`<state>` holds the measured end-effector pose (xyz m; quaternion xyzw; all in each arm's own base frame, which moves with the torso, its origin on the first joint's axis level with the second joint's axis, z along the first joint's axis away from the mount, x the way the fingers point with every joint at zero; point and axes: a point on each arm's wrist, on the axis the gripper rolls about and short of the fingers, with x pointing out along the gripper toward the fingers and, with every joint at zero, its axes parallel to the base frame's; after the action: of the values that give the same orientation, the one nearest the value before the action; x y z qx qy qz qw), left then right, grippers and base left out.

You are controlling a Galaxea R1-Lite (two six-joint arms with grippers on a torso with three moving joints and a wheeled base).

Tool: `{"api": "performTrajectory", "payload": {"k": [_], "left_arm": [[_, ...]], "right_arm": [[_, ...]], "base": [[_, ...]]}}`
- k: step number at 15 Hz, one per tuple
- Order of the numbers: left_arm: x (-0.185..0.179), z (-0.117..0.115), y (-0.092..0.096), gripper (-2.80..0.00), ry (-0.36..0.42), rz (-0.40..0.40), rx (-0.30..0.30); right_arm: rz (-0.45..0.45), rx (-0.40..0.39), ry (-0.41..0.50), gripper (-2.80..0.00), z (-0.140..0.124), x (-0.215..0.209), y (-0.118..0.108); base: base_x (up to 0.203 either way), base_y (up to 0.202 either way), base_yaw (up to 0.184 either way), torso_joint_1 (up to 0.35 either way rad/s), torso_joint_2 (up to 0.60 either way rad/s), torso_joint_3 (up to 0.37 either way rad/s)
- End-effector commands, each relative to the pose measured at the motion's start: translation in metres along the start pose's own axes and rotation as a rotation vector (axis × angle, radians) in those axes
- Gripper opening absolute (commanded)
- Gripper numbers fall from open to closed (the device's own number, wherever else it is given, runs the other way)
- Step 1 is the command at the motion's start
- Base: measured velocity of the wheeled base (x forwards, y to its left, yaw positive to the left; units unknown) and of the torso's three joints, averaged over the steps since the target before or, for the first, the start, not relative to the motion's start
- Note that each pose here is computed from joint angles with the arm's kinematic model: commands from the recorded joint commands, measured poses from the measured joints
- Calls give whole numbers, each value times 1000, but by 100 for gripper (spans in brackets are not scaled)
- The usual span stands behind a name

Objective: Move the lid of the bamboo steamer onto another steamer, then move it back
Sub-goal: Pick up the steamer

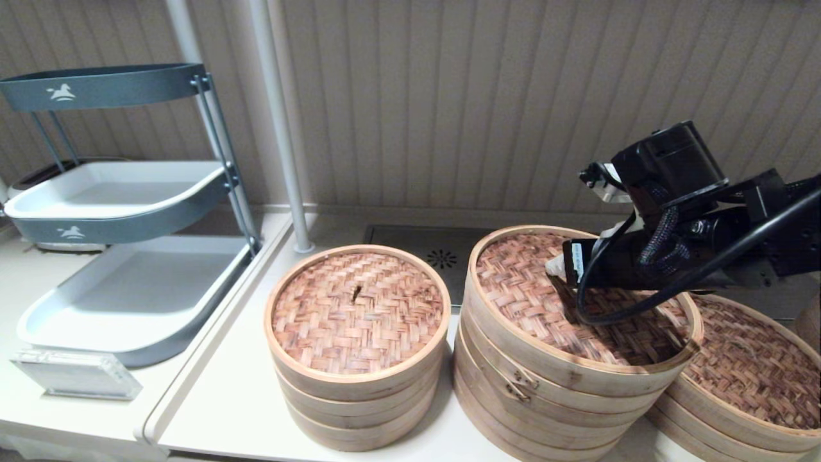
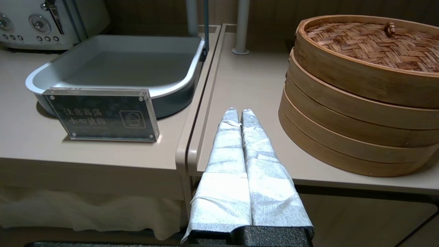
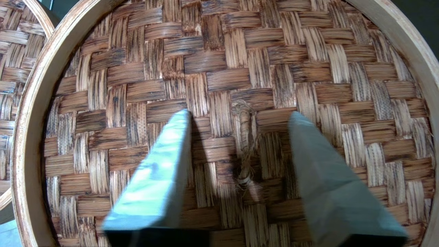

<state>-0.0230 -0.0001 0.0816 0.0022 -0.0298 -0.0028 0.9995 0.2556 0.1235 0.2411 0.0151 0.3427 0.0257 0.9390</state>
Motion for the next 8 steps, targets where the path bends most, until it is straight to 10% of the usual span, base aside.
{"api": "performTrajectory", "payload": {"k": [1,8], "left_arm": [[1,-7,0,-280,23,0,0],[1,-7,0,-280,21,0,0]], "right_arm": [[-1,2,-1,-280,0,-2,-1],[-2,-1,16,-280,-9,-6,-4]], "base": [[0,0,0,0,0,0],[0,0,0,0,0,0]]}}
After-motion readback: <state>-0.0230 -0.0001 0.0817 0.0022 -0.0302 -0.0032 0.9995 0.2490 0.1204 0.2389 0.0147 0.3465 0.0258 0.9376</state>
